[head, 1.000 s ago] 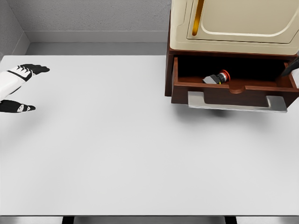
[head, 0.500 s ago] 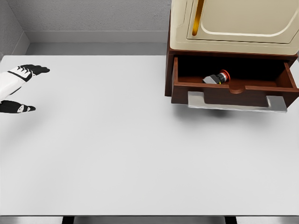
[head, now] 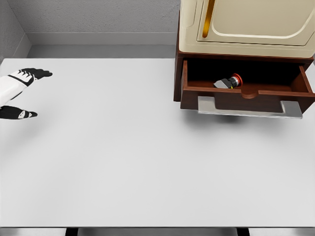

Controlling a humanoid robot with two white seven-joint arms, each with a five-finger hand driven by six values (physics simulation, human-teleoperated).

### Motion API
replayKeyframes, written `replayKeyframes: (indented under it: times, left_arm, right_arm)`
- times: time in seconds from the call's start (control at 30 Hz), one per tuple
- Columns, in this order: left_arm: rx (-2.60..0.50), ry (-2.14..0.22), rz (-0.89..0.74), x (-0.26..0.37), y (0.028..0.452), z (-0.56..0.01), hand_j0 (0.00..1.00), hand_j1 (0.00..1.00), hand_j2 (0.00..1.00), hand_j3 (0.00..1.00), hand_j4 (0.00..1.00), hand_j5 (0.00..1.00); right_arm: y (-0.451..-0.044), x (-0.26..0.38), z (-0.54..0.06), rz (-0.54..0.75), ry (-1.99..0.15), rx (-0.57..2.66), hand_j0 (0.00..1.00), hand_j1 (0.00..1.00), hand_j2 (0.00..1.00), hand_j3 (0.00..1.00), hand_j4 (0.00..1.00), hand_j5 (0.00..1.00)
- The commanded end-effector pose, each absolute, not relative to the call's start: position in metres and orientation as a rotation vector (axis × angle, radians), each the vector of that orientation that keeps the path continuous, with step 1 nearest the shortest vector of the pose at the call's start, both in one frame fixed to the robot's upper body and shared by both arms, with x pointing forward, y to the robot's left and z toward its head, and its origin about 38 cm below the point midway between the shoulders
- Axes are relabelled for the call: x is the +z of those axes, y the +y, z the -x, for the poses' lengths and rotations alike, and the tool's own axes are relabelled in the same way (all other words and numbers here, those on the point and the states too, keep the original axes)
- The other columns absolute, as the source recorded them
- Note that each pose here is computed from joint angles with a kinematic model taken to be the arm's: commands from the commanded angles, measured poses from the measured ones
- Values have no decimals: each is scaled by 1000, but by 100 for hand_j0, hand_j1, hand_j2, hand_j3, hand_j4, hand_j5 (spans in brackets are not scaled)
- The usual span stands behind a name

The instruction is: Put the switch into the drawer with left arm, and close the drawer with right arm

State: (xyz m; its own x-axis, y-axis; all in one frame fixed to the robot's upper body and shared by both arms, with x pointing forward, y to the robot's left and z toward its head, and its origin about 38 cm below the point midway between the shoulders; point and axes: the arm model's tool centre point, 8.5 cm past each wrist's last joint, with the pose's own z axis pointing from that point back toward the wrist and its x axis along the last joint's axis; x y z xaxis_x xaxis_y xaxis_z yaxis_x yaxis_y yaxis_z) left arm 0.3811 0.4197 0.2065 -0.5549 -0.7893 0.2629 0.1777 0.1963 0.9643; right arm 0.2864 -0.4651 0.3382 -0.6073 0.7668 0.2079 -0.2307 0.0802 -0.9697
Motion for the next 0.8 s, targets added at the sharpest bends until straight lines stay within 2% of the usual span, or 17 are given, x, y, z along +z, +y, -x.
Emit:
replayKeyframes:
  times: [0.0,0.2,0.37,0.5,0.6,0.7,0.77]
  left_arm:
    - [-1477,-1655,-585,207,420,-381,100,100,100,100,100,100]
    - [-1477,-1655,-585,207,420,-381,100,100,100,100,100,100]
    - [-1476,-1654,-585,207,420,-381,100,100,100,100,100,100]
    - [-1478,-1654,-587,208,421,-381,100,100,100,100,100,100]
    - [-1479,-1653,-588,208,421,-381,100,100,100,100,100,100]
    - [-1478,-1653,-586,207,420,-381,100,100,100,100,100,100]
    - [-1478,-1653,-586,207,420,-381,100,100,100,100,100,100]
  right_arm:
    - [-474,354,-280,616,-1622,1596,86,86,86,86,86,86]
    - [-492,329,-259,612,-1569,1515,85,85,85,85,85,85]
    - [-498,289,-242,534,-1473,1484,84,84,84,84,84,84]
    - [-487,253,-239,413,-1405,1508,73,73,73,73,73,73]
    - [-462,238,-258,306,-1368,1617,52,52,52,52,52,52]
    - [-431,223,-276,196,-1385,1690,48,48,48,48,48,48]
    - [-429,220,-276,190,-1381,1697,48,48,48,48,48,48]
